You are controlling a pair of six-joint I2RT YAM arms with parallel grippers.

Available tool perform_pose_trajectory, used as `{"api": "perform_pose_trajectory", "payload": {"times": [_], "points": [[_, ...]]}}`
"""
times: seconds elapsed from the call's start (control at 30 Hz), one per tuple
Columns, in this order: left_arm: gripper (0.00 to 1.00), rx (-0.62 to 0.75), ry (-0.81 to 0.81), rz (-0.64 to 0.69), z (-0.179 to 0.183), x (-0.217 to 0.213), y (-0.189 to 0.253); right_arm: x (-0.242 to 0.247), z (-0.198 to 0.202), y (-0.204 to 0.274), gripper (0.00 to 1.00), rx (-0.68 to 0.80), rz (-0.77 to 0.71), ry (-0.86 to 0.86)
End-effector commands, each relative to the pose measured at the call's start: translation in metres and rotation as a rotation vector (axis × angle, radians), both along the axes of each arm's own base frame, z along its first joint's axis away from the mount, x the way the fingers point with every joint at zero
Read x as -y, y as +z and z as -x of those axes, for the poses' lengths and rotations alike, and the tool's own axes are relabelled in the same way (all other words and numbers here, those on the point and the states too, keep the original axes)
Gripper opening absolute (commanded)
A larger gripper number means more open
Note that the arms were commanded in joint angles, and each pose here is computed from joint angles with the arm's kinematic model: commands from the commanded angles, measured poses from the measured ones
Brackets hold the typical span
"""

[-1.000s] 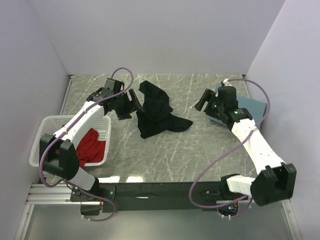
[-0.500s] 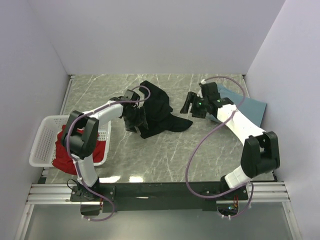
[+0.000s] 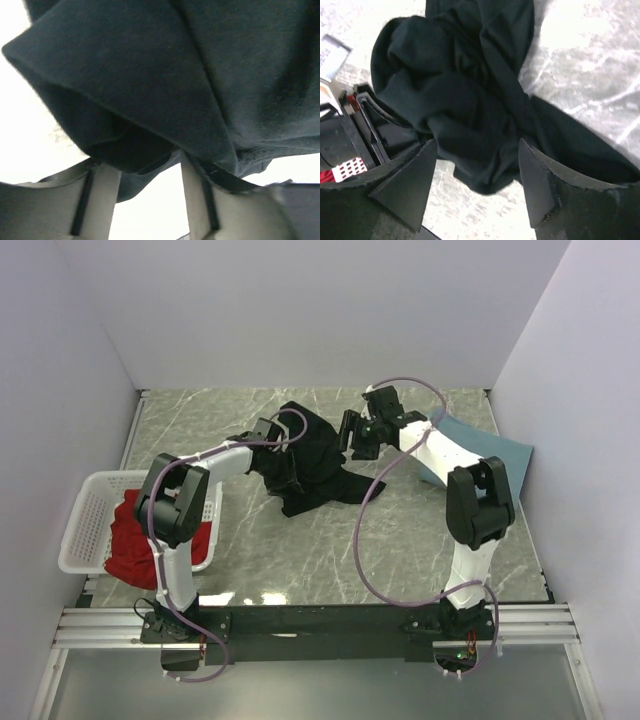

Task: Fold and stack the t-shirts
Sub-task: Flatten the tshirt out

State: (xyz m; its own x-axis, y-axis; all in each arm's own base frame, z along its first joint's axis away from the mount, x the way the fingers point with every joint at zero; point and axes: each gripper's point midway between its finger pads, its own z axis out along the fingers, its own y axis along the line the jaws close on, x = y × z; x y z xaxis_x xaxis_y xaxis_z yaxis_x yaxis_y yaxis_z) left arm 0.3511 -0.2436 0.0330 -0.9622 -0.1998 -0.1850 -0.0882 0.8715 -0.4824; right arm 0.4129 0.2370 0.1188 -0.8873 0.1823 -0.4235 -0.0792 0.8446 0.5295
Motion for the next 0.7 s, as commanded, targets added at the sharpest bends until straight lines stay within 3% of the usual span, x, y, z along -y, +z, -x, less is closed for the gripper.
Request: {"api": "perform_pose_trajectory", "payload": {"times": [0.0, 0.07, 0.1, 0.13, 0.33, 0.4, 0.67], "points": [[0.5, 0.036, -0.031, 0.075, -0.014, 0.017, 0.009, -0.015, -0.01, 0.009, 0.71, 0.001, -0.051, 0.027], [0.38, 0.028, -0.039, 0.085, -0.014, 0.02, 0.008, -0.023, -0.012, 0.01, 0.64, -0.013, -0.082, 0.041], [0.34, 0.024, -0.038, 0.078, -0.014, 0.019, 0.006, -0.026, -0.013, 0.003, 0.52, -0.035, -0.091, 0.048], [0.26, 0.024, -0.03, 0.072, -0.014, 0.017, 0.006, -0.033, -0.011, 0.007, 0.47, -0.044, -0.123, 0.076], [0.01, 0.055, 0.022, 0.063, -0.021, 0.003, 0.019, -0.045, 0.003, 0.014, 0.1, -0.086, -0.207, 0.158], [0.0, 0.064, 0.045, 0.08, -0.021, -0.002, 0.029, -0.04, 0.004, 0.024, 0.0, -0.078, -0.216, 0.16], [0.01, 0.178, 0.115, 0.089, -0.029, -0.029, 0.085, 0.045, -0.015, 0.096, 0.0, 0.077, -0.221, -0.055]]}}
